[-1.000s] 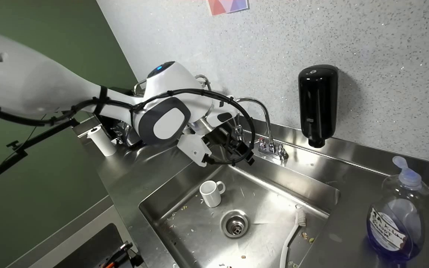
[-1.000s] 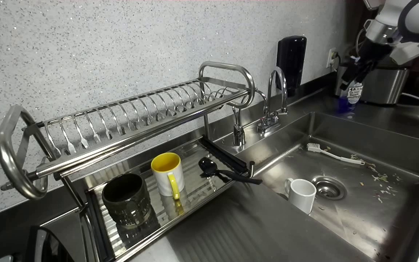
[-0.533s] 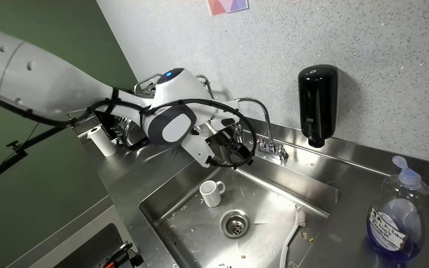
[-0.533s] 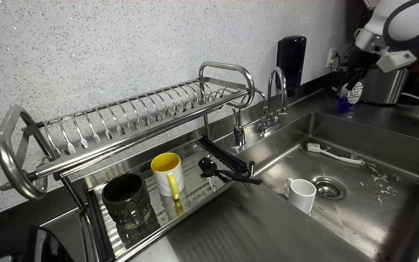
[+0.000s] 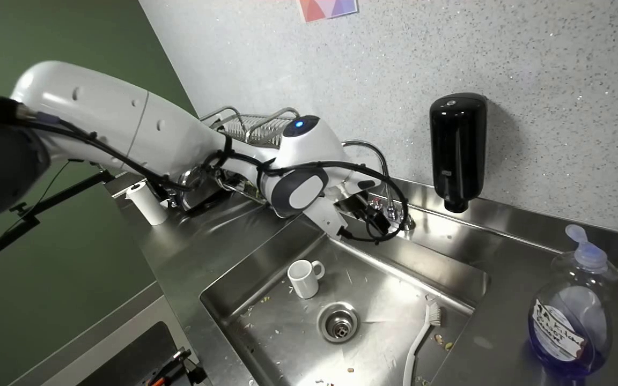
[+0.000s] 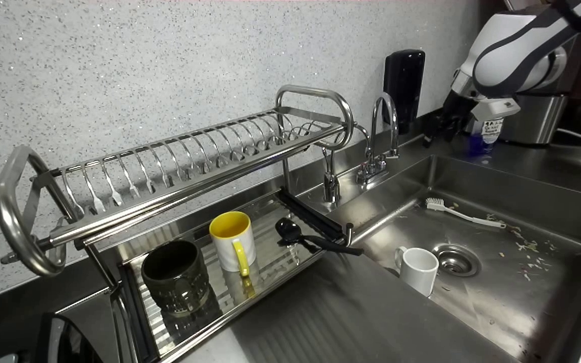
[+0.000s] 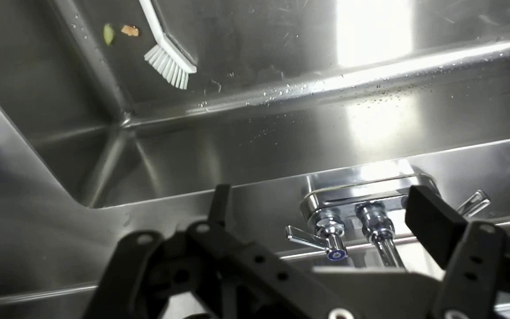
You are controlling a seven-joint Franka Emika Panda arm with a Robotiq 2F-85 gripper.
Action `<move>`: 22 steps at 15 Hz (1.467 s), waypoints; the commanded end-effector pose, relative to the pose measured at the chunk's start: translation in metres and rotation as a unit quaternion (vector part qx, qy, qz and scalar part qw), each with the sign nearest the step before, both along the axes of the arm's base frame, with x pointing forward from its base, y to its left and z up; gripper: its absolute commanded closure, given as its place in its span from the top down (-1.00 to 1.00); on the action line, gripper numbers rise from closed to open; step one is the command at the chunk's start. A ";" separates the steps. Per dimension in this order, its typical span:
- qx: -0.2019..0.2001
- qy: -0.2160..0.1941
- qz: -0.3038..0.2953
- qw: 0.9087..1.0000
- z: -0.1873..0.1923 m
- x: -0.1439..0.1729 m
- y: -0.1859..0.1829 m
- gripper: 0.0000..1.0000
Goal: Open the tap
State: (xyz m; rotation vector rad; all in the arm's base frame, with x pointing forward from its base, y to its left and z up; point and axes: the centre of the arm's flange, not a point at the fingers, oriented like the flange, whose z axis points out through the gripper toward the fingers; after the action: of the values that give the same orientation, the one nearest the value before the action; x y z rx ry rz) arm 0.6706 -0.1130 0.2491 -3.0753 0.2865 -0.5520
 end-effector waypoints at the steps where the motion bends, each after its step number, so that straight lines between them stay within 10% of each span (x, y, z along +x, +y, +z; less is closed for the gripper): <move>1: 0.003 0.004 0.006 1.000 -0.013 0.051 -0.014 0.45; 6: 0.004 0.000 0.003 1.000 -0.023 0.048 -0.006 -0.32; 7: 0.004 -0.001 0.004 1.000 -0.026 0.051 -0.005 0.05; 11: 0.005 0.002 0.004 1.000 -0.029 0.050 -0.005 -0.31; 12: 0.005 0.002 0.004 1.000 -0.029 0.050 -0.005 -0.81; 14: 0.007 -0.012 -0.003 1.000 -0.032 0.066 -0.005 -0.96; 22: 0.005 -0.030 -0.013 0.999 -0.048 0.104 -0.017 -1.00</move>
State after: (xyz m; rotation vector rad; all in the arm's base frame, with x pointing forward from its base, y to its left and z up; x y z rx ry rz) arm 0.7471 -0.1233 0.2090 -3.0567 0.2933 -0.6096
